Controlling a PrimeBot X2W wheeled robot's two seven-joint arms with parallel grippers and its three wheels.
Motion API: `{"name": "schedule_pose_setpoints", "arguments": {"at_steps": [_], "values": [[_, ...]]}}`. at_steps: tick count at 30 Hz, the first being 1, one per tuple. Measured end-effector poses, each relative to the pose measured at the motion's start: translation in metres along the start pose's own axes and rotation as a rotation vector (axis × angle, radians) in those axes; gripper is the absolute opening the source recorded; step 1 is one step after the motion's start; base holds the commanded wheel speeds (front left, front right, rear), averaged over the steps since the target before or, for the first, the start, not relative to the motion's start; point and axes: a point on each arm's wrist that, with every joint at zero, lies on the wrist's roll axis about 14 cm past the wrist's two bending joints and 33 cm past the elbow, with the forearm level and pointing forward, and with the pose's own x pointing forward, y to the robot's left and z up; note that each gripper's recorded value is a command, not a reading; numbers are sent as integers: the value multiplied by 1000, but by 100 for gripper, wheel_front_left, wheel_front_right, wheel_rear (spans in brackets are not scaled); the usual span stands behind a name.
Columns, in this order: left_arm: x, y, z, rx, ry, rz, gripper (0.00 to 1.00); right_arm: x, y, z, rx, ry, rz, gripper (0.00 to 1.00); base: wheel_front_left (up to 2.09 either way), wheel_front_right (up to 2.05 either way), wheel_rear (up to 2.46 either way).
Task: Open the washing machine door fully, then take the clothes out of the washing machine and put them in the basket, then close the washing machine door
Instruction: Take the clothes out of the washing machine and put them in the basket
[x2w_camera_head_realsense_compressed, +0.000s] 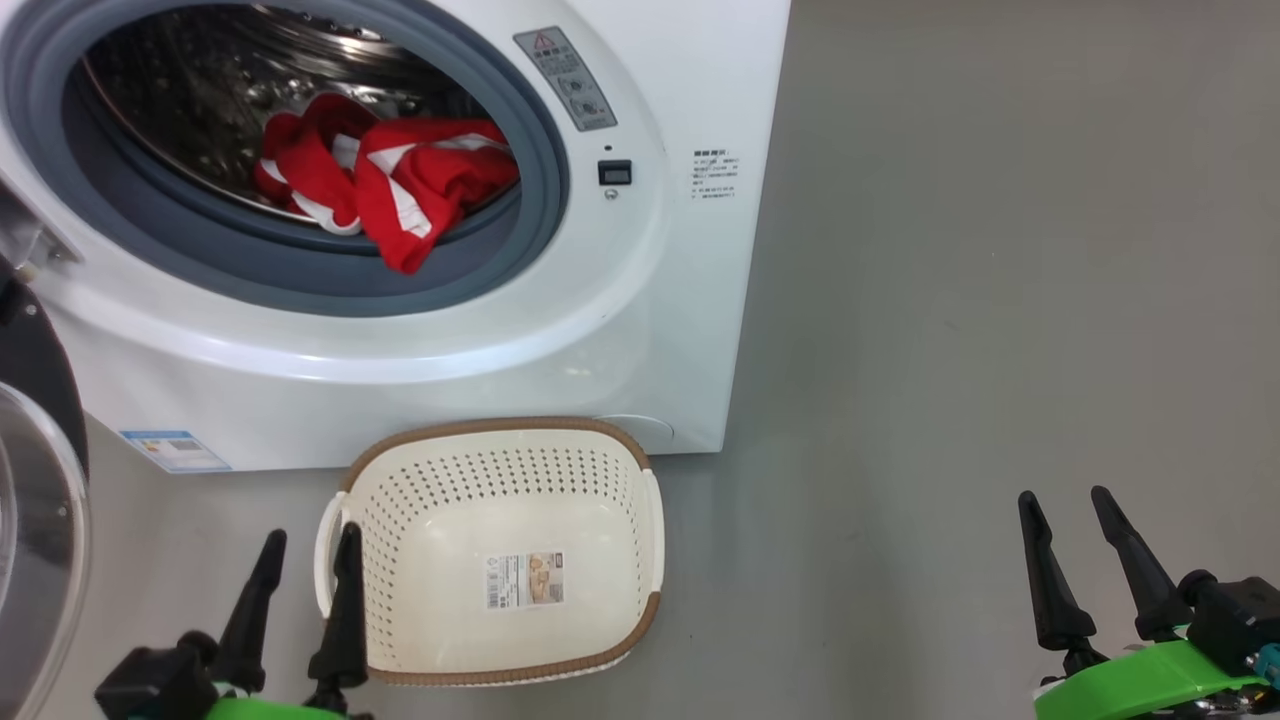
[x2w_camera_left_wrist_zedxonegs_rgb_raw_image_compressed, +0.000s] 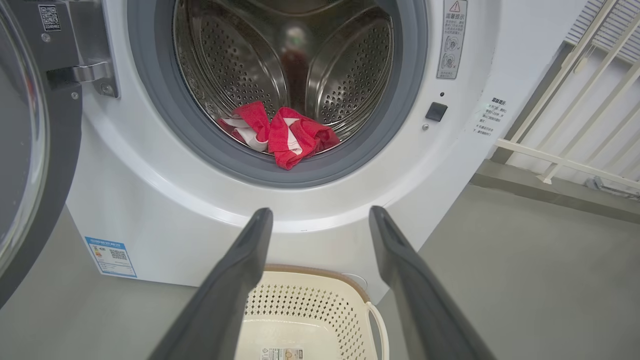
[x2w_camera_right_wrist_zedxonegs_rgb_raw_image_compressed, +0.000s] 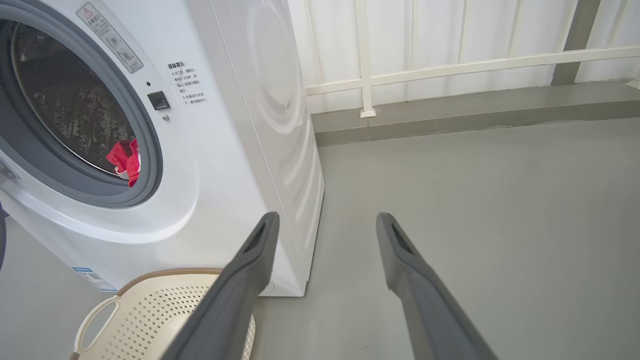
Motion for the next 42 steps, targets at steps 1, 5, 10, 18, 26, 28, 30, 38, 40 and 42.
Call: {"name": "schedule_pose_setpoints", "arguments": {"at_steps": [1, 5, 10, 18, 26, 28, 30, 38, 40, 42], "values": [[2, 0, -2, -1, 5, 1, 100, 1, 0, -1, 1, 2, -1, 100, 0, 0, 0], [23, -8, -3, 9, 5, -16, 100, 5, -1, -4, 8, 8, -8, 100, 0, 0, 0], [63, -24, -2, 13, 1, -57, 100, 9, -2, -7, 17, 15, -19, 100, 0, 0, 0], [137, -47, -4, 76, 31, -132, 100, 11, -9, -13, 45, 23, -62, 100, 0, 0, 0], [197, -47, -25, 144, 120, -139, 100, 1, -24, -24, 57, 59, -124, 100, 0, 0, 0], [211, -46, -31, 149, 141, -134, 100, -2, -30, -26, 77, 64, -148, 100, 0, 0, 0], [225, -47, -37, 155, 159, -132, 100, 0, -34, -27, 86, 66, -161, 100, 0, 0, 0], [265, -29, -80, 236, 308, -102, 100, -5, -56, -38, 98, 100, -239, 100, 0, 0, 0], [270, -27, -91, 242, 345, -94, 100, -6, -60, -41, 95, 108, -254, 100, 0, 0, 0], [273, -25, -101, 257, 370, -89, 100, -8, -63, -42, 95, 113, -269, 100, 0, 0, 0]]}}
